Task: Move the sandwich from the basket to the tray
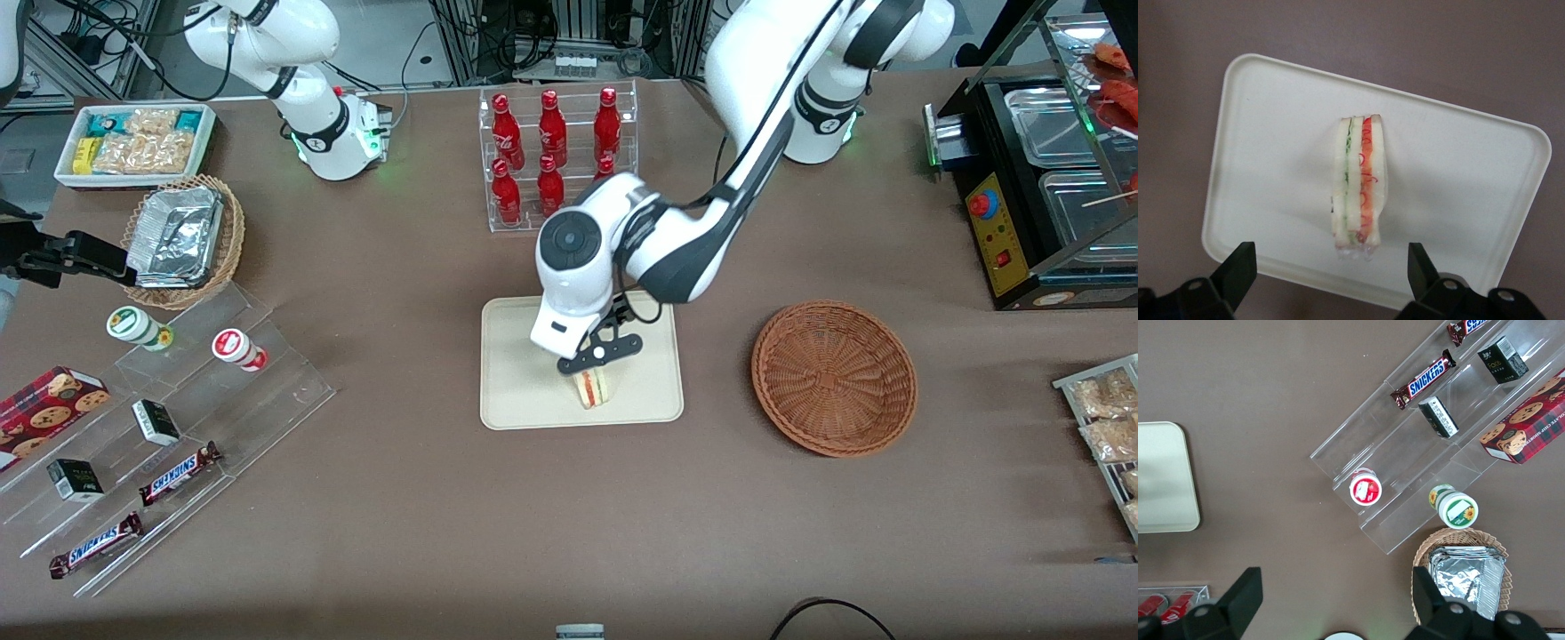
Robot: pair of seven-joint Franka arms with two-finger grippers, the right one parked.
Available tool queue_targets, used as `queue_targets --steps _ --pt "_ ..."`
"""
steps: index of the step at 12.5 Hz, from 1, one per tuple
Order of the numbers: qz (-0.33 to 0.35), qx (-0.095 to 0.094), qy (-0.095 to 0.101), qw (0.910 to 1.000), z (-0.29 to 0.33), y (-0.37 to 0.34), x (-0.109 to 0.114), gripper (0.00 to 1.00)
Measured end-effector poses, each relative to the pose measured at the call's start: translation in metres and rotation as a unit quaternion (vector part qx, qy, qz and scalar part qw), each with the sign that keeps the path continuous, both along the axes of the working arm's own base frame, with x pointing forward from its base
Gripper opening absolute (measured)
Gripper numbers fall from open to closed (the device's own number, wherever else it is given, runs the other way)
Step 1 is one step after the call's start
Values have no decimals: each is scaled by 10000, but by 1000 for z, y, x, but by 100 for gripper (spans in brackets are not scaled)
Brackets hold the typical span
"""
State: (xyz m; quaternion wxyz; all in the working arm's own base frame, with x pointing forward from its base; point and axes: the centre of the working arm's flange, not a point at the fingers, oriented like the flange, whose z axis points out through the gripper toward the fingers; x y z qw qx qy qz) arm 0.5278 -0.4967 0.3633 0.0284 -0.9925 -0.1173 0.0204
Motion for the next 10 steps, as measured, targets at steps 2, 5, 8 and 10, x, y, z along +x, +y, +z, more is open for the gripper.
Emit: queue_targets --steps 2,5,8,10 --pt "-492 59 -7 9988 49 32 10 100" --pt "-739 128 137 9971 83 109 47 100" --pt "-321 139 264 9990 89 186 74 100" --pt "-242 142 392 9988 88 226 77 100"
